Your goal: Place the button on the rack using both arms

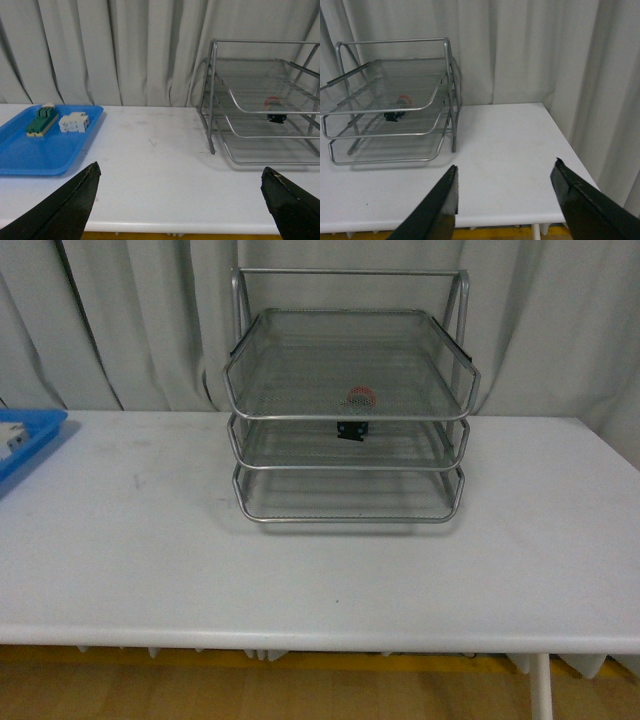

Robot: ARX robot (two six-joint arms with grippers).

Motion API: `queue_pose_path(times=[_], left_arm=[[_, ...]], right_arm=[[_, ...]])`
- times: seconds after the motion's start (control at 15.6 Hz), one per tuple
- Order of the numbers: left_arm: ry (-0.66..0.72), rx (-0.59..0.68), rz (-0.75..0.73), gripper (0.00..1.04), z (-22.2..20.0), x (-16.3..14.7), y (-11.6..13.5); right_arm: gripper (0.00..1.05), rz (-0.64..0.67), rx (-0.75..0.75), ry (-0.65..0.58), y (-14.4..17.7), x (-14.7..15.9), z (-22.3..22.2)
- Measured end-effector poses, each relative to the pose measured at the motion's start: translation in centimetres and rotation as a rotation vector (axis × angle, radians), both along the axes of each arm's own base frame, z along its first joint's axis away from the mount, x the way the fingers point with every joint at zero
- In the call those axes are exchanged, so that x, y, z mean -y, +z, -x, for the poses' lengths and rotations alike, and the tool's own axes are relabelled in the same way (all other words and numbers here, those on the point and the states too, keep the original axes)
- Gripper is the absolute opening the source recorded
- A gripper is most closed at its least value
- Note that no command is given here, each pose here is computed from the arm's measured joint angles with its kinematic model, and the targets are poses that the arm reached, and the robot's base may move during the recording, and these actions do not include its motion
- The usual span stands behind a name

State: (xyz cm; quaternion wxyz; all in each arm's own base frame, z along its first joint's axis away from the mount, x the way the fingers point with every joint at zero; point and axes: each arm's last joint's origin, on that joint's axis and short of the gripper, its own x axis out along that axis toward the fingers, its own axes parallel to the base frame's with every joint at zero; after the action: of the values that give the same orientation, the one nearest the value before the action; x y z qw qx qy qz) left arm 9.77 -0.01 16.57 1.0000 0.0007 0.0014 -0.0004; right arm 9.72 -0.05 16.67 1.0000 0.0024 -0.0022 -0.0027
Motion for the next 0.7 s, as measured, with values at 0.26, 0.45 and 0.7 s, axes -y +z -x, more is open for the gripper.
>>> queue_pose_path(times=[0.26, 0.45, 0.7], left_arm=[[0.0, 0.0, 0.0, 0.98, 0.0, 0.0, 0.0], [0.0, 0.0, 0.0, 0.98, 0.0, 0.0, 0.0], [0.0, 0.0, 0.0, 0.98, 0.0, 0.0, 0.0]], right_arm=[[1.0, 0.0, 0.0, 0.0, 0.0, 0.0, 0.0], [0.98, 0.0, 0.0, 0.0, 0.0, 0.0, 0.0], [0.98, 0.0, 0.0, 0.0, 0.0, 0.0, 0.0]])
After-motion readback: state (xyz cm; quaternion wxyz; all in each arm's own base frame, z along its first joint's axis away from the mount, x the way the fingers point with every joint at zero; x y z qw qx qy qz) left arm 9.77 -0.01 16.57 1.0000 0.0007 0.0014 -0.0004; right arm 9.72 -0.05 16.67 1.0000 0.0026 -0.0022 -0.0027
